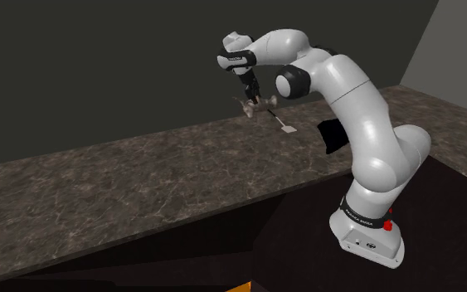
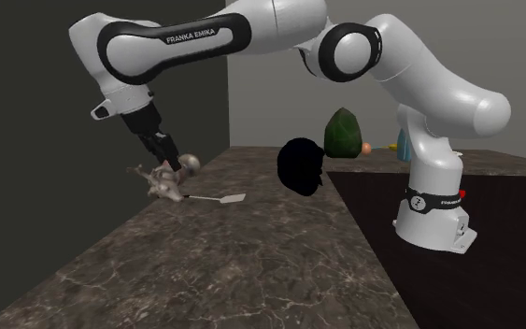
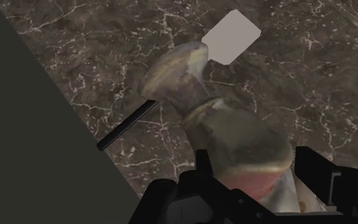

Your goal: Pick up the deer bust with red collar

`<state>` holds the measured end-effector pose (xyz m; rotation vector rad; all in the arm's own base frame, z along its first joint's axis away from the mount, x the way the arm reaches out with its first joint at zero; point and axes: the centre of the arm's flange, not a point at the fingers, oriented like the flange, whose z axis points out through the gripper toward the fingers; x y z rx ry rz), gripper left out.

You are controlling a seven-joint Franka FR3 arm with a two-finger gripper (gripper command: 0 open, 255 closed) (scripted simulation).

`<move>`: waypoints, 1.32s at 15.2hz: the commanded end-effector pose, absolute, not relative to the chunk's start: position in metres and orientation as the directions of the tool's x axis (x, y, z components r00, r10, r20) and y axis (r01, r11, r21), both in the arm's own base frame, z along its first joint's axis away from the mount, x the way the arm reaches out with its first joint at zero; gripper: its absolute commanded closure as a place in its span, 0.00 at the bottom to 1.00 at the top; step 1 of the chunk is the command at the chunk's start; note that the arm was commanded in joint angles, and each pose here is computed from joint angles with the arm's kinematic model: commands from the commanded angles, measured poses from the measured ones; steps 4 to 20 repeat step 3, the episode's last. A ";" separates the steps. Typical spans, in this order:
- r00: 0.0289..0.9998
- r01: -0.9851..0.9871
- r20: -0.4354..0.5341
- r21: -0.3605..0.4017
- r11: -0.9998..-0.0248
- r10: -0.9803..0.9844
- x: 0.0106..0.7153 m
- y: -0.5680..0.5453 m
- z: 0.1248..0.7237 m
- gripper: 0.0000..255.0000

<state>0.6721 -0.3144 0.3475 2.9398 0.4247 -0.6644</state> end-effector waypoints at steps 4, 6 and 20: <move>0.866 0.290 -0.434 0.034 -0.956 0.247 0.671 -0.315 0.359 1.00; 0.866 0.290 -0.434 0.034 -0.956 0.247 0.671 -0.315 0.359 1.00; 0.866 0.290 -0.434 0.034 -0.956 0.247 0.671 -0.315 0.359 1.00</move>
